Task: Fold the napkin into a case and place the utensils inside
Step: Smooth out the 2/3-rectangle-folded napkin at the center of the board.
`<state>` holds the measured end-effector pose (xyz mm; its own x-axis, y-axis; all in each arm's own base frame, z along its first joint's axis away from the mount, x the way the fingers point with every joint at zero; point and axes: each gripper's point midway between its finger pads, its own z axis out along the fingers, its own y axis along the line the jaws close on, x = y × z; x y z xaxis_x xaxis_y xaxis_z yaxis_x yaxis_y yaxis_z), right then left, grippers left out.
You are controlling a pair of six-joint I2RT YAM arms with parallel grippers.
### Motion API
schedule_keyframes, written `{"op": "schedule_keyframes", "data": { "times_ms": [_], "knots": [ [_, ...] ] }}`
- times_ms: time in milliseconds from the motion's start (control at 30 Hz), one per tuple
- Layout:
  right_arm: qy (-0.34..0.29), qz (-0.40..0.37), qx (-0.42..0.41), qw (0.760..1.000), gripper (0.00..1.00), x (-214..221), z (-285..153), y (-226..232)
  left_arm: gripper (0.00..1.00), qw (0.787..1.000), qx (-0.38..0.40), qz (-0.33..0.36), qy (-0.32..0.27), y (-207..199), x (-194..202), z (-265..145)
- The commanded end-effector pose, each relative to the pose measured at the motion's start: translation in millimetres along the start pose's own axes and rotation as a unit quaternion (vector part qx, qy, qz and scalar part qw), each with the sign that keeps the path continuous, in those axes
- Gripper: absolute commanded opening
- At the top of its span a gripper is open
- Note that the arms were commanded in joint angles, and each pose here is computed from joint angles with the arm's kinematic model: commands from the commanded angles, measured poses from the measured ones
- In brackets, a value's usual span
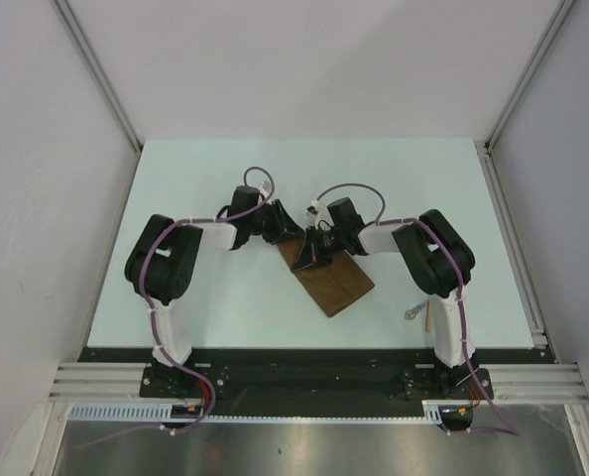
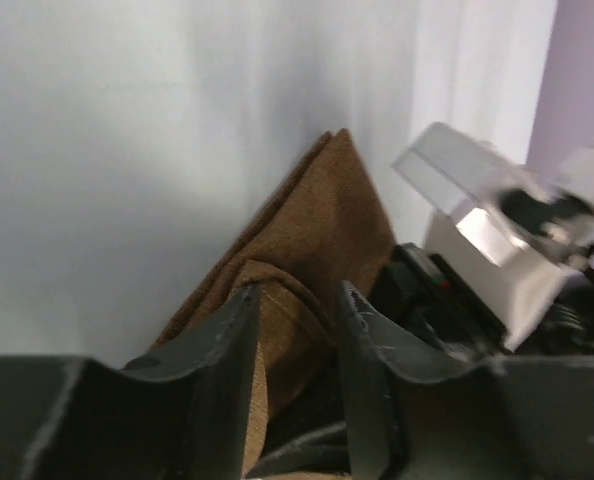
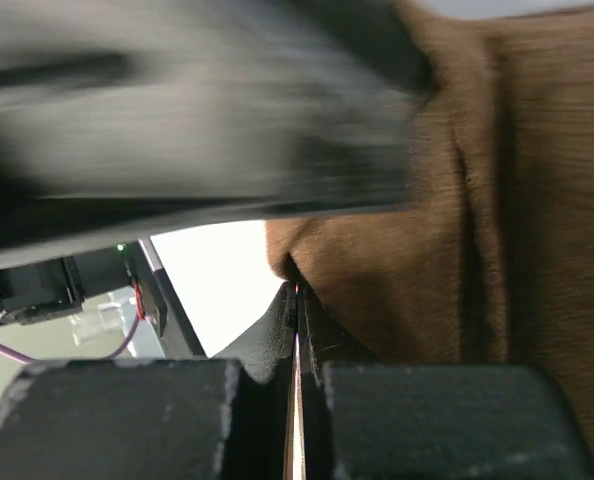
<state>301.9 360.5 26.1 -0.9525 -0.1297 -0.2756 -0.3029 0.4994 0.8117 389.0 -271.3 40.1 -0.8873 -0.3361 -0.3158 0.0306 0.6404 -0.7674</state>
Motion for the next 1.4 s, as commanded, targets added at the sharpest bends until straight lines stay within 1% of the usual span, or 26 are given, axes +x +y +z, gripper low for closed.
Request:
{"op": "schedule_keyframes", "data": {
  "times_ms": [0, 67, 167, 233, 300, 400, 533, 600, 667, 733, 900, 1033, 1100, 1167, 1267, 1333, 1367],
  "knots": [
    [-0.018, -0.006, -0.021, 1.0, 0.0, -17, -3, 8, 0.44, 0.996, 0.076, 0.025, -0.03, -57, -20, -38],
    [-0.016, -0.005, -0.025, 1.0, 0.0, -17, -3, 9, 0.44, 0.996, 0.083, 0.026, -0.036, -61, -16, -48],
    [-0.025, -0.012, -0.031, 0.999, 0.0, -21, -8, 18, 0.36, 0.996, 0.071, 0.016, -0.046, -50, -6, -57],
    [-0.032, -0.015, -0.041, 0.999, 0.0, -26, -14, 30, 0.31, 0.997, 0.064, 0.001, -0.035, -36, 8, -54],
    [-0.034, -0.019, -0.05, 0.998, 0.0, -28, -18, 41, 0.27, 0.997, 0.073, -0.008, -0.026, -32, 14, -48],
    [-0.032, -0.028, -0.051, 0.998, 0.0, -23, -27, 56, 0.23, 0.998, 0.064, -0.02, -0.013, -17, 21, -34],
    [-0.022, -0.022, -0.049, 0.998, 0.0, 1, -35, 53, 0.22, 0.999, 0.04, -0.026, -0.006, 3, 25, -21],
    [-0.016, -0.013, -0.041, 0.999, 0.0, 20, -40, 43, 0.21, 0.999, 0.028, -0.031, -0.004, 13, 27, -17],
    [-0.013, -0.012, -0.037, 0.999, 0.0, 30, -41, 36, 0.21, 0.999, 0.022, -0.033, -0.003, 18, 29, -16],
    [0.005, 0.004, -0.032, 0.999, 0.0, 46, -37, 24, 0.2, 0.999, 0.015, -0.035, -0.003, 21, 31, -17],
    [0.025, -0.005, -0.025, 0.999, 0.0, 51, -29, 21, 0.2, 0.999, 0.007, -0.036, -0.006, 25, 30, -16],
    [0.002, -0.021, -0.017, 1.0, 0.0, 38, -43, 31, 0.2, 0.999, 0.004, -0.037, -0.007, 26, 30, -16],
    [0.0, -0.025, -0.019, 1.0, 0.0, 38, -44, 35, 0.2, 0.999, 0.004, -0.037, -0.006, 26, 31, -16],
    [0.009, -0.024, -0.014, 1.0, 0.0, 43, -41, 28, 0.2, 0.999, 0.004, -0.037, -0.007, 26, 30, -16],
    [0.036, 0.006, -0.005, 0.999, 0.0, 63, -34, 2, 0.2, 0.999, 0.001, -0.041, -0.005, 28, 31, -15],
    [0.024, 0.011, -0.028, 0.999, 0.0, 68, -42, 7, 0.19, 0.999, -0.003, -0.044, -0.006, 30, 31, -14],
    [0.021, 0.009, -0.024, 0.999, 0.0, 67, -44, 8, 0.19, 0.999, -0.006, -0.049, -0.005, 34, 34, -15]
  ]
}}
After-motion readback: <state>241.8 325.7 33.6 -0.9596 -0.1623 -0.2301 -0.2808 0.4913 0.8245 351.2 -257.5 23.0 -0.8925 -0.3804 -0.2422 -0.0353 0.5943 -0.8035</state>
